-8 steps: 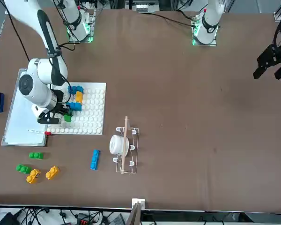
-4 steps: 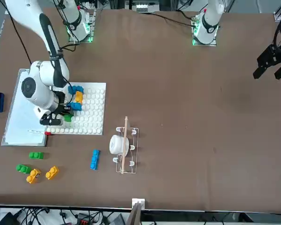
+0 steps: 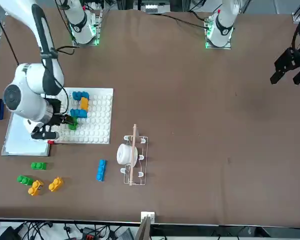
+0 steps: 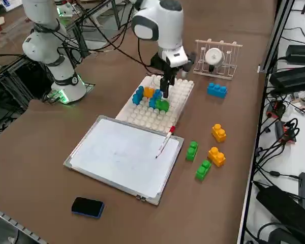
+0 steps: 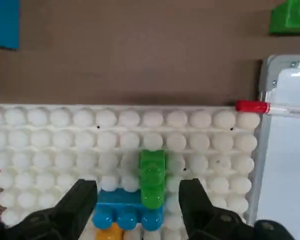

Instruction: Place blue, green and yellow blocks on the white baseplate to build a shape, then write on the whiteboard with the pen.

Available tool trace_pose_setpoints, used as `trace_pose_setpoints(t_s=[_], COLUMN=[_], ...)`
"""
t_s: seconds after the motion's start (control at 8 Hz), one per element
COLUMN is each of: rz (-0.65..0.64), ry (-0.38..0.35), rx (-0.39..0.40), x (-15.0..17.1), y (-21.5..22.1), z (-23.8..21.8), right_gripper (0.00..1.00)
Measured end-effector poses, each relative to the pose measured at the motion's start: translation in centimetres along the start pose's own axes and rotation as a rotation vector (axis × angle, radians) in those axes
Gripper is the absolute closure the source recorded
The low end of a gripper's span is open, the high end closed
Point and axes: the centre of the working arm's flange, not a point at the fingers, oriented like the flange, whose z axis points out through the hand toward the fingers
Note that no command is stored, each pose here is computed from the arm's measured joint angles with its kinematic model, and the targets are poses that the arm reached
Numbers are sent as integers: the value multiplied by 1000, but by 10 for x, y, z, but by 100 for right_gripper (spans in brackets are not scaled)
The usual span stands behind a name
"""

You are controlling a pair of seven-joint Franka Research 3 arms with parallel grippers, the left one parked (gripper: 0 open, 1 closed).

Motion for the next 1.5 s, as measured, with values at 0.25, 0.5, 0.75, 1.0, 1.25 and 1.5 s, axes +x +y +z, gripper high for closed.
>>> trace_pose_setpoints(t_s=[0.25,0.5,0.75,1.0,1.25,1.5], rz=[-13,-34,-76,-74,-58,-70], ry=[38,81,100,114,138,148], rx=[1,-2,-12,29,72,71], x=[13,32,56,81,105,122], y=[-8,-22,-50,-76,-88,-99], z=[-17,-30,-20,-1,10,27], right_gripper=[0,0,0,0,0,0])
